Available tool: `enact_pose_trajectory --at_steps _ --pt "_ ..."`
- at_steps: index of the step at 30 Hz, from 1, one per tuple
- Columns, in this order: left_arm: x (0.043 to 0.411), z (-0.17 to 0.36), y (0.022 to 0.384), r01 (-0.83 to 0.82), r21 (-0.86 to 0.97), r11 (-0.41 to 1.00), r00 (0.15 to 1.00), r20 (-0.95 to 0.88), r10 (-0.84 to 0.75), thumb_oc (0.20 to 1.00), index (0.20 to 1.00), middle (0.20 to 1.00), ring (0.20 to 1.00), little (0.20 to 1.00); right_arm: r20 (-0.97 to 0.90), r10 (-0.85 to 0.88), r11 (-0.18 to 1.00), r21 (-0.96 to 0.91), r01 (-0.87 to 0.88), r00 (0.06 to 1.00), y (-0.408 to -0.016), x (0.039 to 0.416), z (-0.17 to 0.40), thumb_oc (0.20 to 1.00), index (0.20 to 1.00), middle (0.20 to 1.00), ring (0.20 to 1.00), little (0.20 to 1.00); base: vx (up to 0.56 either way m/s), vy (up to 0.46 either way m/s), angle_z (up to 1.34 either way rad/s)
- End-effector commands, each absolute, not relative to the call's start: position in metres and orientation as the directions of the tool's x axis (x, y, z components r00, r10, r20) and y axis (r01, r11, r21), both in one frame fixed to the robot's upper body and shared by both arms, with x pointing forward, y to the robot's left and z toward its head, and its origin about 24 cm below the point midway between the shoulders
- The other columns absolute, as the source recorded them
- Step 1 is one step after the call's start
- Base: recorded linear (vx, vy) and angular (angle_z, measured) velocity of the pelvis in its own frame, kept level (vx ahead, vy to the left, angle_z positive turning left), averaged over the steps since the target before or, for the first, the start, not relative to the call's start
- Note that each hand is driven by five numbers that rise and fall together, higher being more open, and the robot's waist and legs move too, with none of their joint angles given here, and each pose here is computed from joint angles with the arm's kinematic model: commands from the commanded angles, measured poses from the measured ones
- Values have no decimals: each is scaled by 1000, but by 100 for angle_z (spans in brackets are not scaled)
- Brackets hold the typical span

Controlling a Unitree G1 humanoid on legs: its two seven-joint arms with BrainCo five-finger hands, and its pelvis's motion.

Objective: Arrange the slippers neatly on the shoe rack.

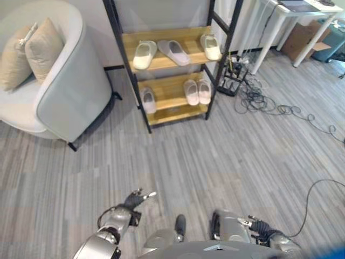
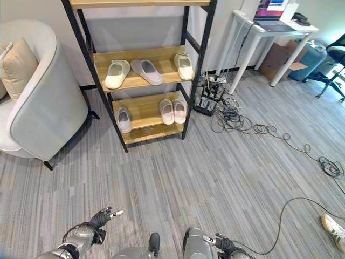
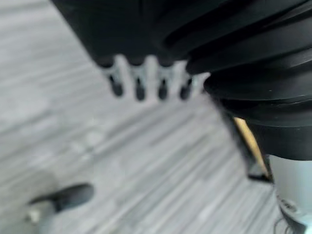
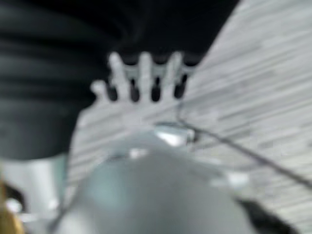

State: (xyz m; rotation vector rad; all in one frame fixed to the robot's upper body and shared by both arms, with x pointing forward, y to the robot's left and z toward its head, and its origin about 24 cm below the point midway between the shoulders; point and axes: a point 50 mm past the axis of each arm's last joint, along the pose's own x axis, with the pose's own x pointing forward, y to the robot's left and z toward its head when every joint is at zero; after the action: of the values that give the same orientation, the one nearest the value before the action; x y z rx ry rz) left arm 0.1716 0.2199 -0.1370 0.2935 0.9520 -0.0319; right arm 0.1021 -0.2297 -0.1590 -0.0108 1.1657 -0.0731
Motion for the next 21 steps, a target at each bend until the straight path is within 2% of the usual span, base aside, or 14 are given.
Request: enact_pose_trajectory --at_steps 1,4,5,6,8,13,15,21 --pt "158 -142 211 207 229 951 583 -810 68 1000 1000 1000 1000 1000 -935 -168 986 -157 59 313 -261 78 -157 1000 1000 1000 1000 1000 392 -163 47" --pt "147 -148 208 219 208 953 540 -839 59 1000 1000 1000 1000 1000 -954 -187 982 -182 44 236 -266 57 -160 1000 1000 1000 1000 1000 287 -148 42" --pt "146 -148 208 219 207 953 540 -840 59 1000 1000 1000 1000 1000 -954 -187 982 -182 44 236 -266 57 -160 1000 1000 1000 1000 1000 348 -186 91" --pt "132 -154 207 231 196 953 492 -869 59 1000 1000 1000 1000 1000 -965 -189 982 -188 23 183 -266 41 -162 1000 1000 1000 1000 1000 345 -199 94" --pt "117 -159 212 201 188 961 442 -893 83 1000 1000 1000 1000 1000 -967 -199 979 -203 -7 162 -269 35 -161 1000 1000 1000 1000 1000 346 -236 94" --pt "107 -160 220 177 213 961 414 -902 124 1000 1000 1000 1000 1000 -942 -210 976 -216 6 260 -270 61 -157 1000 1000 1000 1000 1000 121 -170 7" --pt "103 -161 223 102 198 975 399 -906 142 1000 1000 1000 1000 1000 -924 -238 970 -241 30 299 -279 73 -152 1000 1000 1000 1000 1000 255 -110 -8" --pt "109 -160 221 95 201 975 423 -895 144 1000 1000 1000 1000 1000 -886 -266 960 -279 22 379 -286 98 -144 1000 1000 1000 1000 1000 244 46 30"
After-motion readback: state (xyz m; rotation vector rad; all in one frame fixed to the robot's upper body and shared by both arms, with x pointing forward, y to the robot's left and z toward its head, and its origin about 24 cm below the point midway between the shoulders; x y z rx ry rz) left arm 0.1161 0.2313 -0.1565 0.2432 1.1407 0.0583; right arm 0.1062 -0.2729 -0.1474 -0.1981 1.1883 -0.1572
